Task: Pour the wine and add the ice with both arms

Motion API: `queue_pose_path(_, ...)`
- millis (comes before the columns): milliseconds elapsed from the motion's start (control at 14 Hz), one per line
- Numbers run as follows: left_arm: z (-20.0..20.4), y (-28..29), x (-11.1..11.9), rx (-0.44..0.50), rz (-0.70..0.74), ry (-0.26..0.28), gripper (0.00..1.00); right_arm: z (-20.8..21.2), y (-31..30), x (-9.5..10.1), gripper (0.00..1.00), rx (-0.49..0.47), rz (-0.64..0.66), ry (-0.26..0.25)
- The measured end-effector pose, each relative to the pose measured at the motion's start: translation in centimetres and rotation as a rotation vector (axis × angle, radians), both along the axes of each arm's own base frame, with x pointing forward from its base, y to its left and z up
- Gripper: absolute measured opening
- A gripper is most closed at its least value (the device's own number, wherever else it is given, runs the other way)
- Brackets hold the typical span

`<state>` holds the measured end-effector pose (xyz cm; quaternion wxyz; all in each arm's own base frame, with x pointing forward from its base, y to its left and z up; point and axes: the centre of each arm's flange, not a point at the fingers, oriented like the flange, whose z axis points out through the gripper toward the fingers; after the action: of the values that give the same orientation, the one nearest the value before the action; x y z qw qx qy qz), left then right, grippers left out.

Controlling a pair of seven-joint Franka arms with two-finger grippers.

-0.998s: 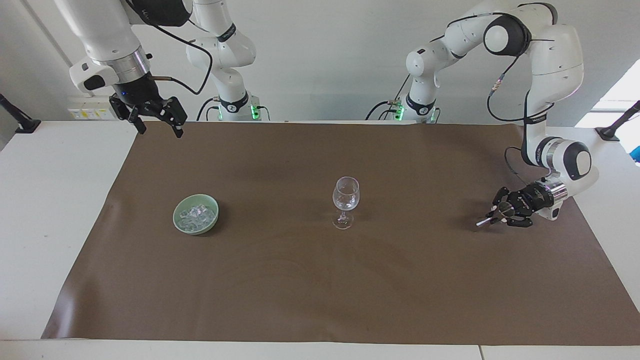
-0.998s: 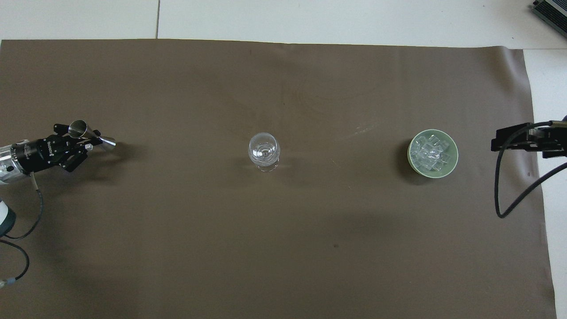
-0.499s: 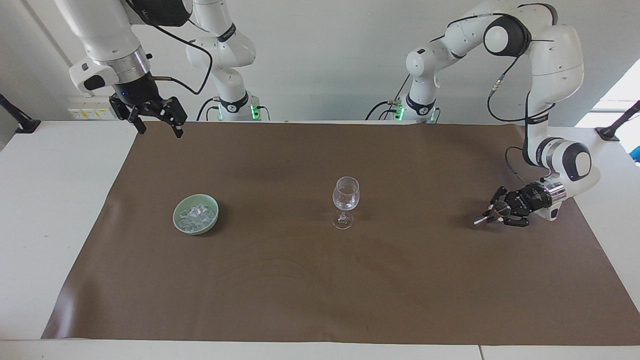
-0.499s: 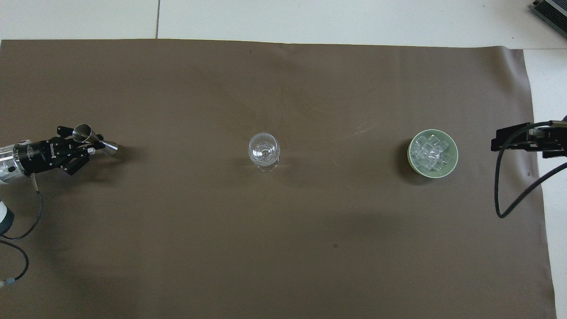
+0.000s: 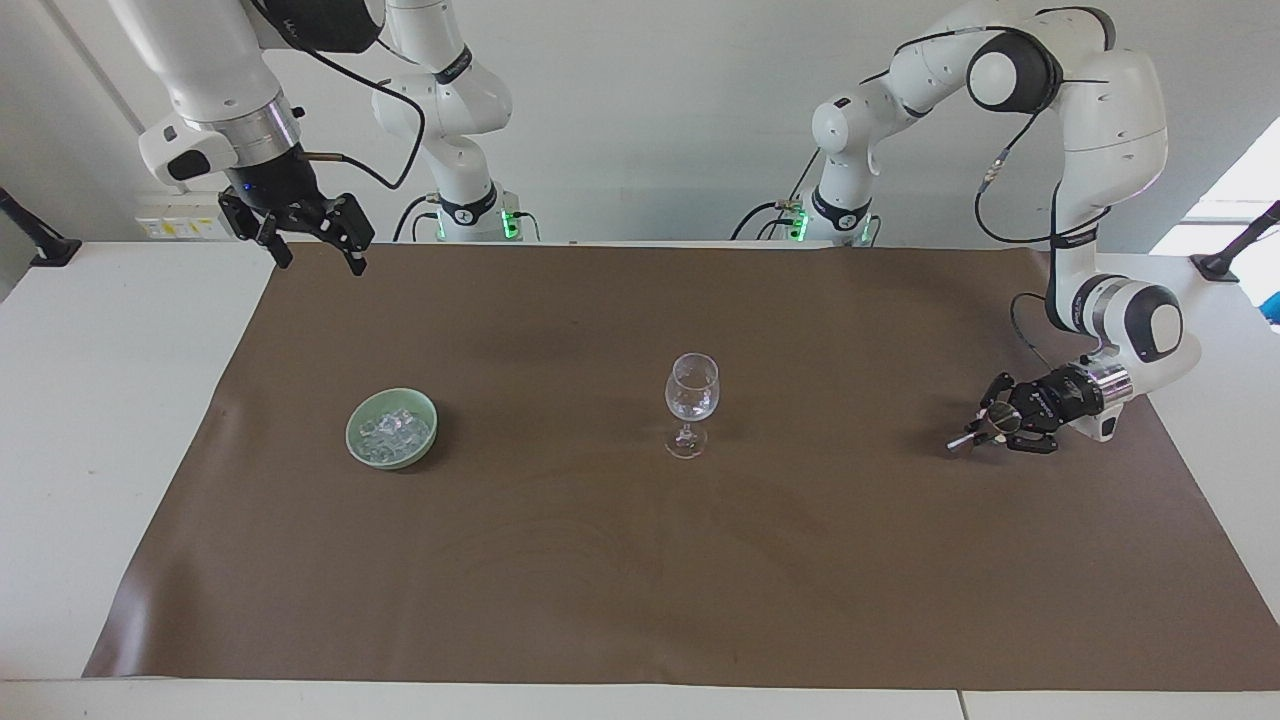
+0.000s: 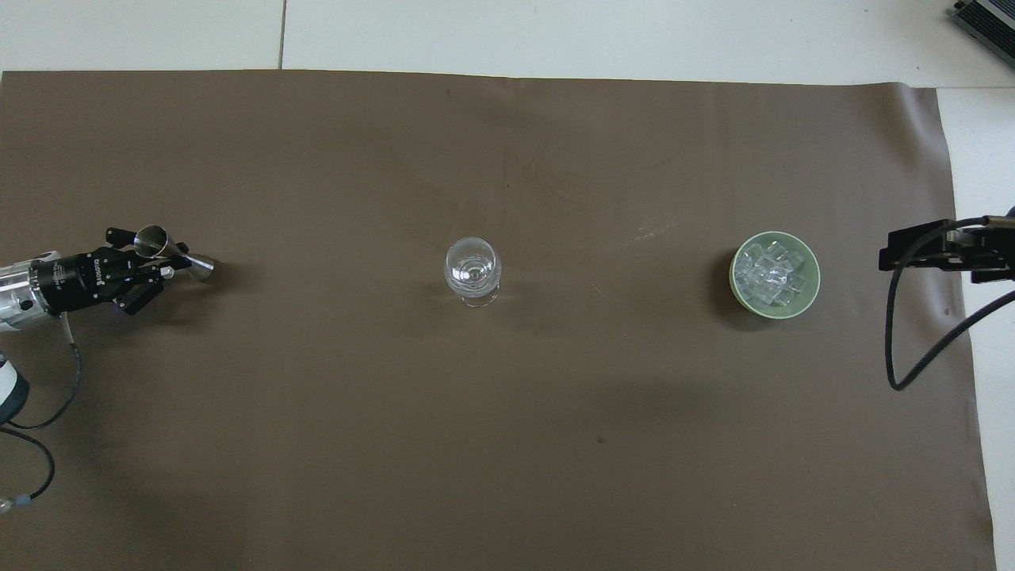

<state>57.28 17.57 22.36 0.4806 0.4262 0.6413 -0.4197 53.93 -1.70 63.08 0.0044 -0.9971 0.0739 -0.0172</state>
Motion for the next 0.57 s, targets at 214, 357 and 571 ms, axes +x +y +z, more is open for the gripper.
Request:
queue_pose_path(214, -0.7, -0.6, -0.5, -0.006, -0.009, -0.009, 0.2, 0.0, 0.0, 0.0, 1.0, 0.0, 0.0, 0.004)
queue_pose_path(357, -1.0, -0.8, -0.7, -0.011, -0.011, -0.017, 0.2, 0.0, 0.1, 0.0, 1.0, 0.0, 0.001, 0.005)
queue_pose_path(571, -1.2, -1.5, -0.8, -0.042, 0.005, -0.035, 0.2, 0.0, 0.6, 0.0, 1.0, 0.0, 0.01, 0.0)
